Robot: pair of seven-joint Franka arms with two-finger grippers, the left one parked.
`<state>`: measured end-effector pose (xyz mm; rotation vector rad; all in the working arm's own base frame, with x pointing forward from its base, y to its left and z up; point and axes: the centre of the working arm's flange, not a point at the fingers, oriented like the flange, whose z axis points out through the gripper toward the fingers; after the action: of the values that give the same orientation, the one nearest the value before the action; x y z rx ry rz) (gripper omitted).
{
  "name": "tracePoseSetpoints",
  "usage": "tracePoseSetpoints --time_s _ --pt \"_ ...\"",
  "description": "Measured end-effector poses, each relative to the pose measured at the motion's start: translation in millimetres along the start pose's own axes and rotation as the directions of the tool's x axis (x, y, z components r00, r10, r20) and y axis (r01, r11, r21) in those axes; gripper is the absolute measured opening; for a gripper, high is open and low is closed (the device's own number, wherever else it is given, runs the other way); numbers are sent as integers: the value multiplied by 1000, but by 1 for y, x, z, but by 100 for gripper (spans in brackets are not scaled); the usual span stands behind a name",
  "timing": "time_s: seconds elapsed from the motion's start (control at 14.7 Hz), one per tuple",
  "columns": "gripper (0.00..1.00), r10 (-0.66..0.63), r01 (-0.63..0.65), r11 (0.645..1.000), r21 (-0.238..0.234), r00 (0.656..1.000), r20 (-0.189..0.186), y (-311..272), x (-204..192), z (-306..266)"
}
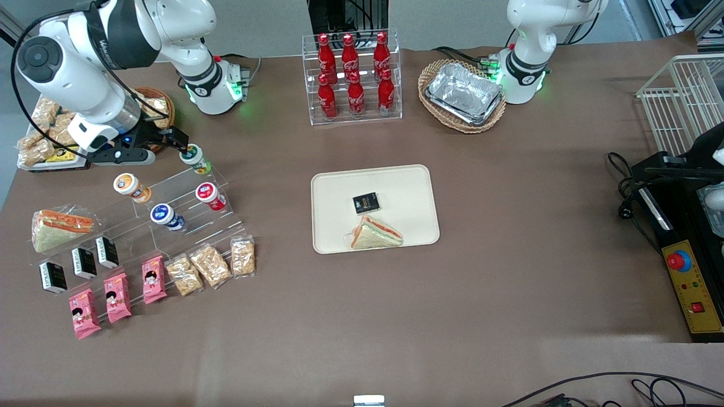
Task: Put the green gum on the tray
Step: 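Lower the right gripper around the green canister and close on it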
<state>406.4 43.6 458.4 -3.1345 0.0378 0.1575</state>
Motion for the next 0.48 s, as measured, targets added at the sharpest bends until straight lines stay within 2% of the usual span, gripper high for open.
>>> tracePoseSetpoints --time_s 0.48 --pt "100 18 -18 1000 5 999 -30 2 -13 46"
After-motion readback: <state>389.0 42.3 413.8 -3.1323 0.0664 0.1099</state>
